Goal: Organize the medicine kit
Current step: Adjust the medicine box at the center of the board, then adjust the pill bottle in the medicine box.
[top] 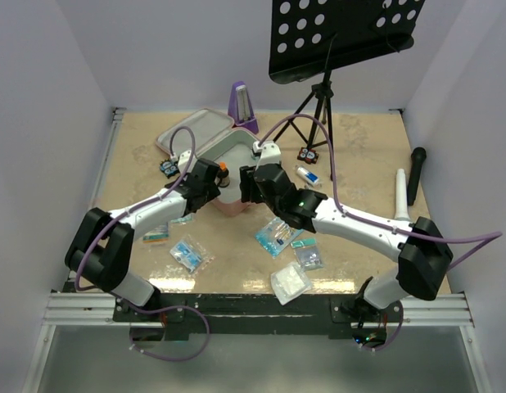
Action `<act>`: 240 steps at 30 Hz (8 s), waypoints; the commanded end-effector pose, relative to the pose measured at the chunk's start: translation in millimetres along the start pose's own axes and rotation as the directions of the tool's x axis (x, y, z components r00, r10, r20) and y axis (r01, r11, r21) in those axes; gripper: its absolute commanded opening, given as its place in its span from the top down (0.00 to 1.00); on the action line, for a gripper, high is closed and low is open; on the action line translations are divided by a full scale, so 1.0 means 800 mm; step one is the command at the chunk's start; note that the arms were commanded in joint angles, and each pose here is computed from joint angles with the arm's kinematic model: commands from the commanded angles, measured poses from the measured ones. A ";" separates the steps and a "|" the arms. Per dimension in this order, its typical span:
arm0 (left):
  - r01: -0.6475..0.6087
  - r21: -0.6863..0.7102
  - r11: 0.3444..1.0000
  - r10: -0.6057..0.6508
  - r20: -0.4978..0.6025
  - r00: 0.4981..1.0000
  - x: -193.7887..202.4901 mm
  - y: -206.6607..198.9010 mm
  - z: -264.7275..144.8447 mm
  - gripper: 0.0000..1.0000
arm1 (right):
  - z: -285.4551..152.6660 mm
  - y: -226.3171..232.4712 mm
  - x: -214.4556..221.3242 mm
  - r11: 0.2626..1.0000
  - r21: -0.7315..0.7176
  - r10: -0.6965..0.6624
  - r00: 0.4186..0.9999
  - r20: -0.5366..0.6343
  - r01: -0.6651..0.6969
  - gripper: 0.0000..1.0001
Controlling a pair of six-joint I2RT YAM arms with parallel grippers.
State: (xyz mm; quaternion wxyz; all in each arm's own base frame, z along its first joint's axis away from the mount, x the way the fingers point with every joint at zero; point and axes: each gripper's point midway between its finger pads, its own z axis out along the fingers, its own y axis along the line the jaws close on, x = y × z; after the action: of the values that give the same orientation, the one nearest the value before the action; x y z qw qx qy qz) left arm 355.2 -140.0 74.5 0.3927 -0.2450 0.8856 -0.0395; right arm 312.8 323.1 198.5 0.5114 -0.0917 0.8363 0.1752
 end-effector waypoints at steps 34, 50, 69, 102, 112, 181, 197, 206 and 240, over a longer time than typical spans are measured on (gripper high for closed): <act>-0.171 0.096 0.981 0.178 -0.064 0.982 0.041 0.045 -0.032 0.95 | 0.103 -0.085 -0.003 0.969 0.242 -0.052 0.998 0.033 0.042 0.84; -0.168 0.131 0.977 0.180 -0.085 0.980 0.051 0.037 -0.034 1.00 | 0.166 -0.078 -0.011 0.973 0.225 -0.053 0.999 0.007 0.050 0.87; -0.162 0.139 0.977 0.176 -0.097 0.980 0.054 0.034 -0.035 1.00 | 0.178 -0.094 -0.017 0.973 0.227 -0.037 0.999 -0.013 0.039 0.55; -0.138 0.142 0.980 0.150 -0.082 0.985 0.046 0.033 -0.042 1.00 | 0.136 0.085 0.043 0.972 -0.233 -0.005 1.000 -0.018 0.001 0.32; -0.136 0.142 0.980 0.148 -0.080 0.986 0.046 0.035 -0.044 1.00 | 0.159 0.092 0.057 0.972 -0.237 -0.011 0.999 -0.045 0.000 0.53; -0.109 0.189 0.976 0.128 -0.089 0.988 0.050 0.027 -0.050 1.00 | 0.205 -0.010 0.046 0.939 0.081 -0.288 0.894 -0.344 0.334 0.36; -0.112 0.188 0.976 0.130 -0.084 0.988 0.048 0.027 -0.049 1.00 | 0.173 0.006 -0.005 0.959 0.097 -0.248 0.955 -0.160 0.265 0.43; -0.085 0.185 0.979 0.103 -0.091 0.990 0.053 0.031 -0.050 1.00 | 0.167 0.063 0.017 0.976 -0.071 -0.215 0.964 -0.158 0.206 0.69; -0.008 0.244 0.970 0.038 -0.119 0.992 0.062 0.020 -0.056 1.00 | 0.213 -0.004 0.071 0.999 0.037 0.034 0.965 -0.259 -0.025 0.81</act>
State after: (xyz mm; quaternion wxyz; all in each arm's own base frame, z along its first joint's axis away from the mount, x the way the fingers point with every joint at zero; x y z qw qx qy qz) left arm 305.2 -131.3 74.7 0.4024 -0.2048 0.8860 -0.1053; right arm 415.9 389.7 36.4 0.3639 -0.1204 0.9149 0.1265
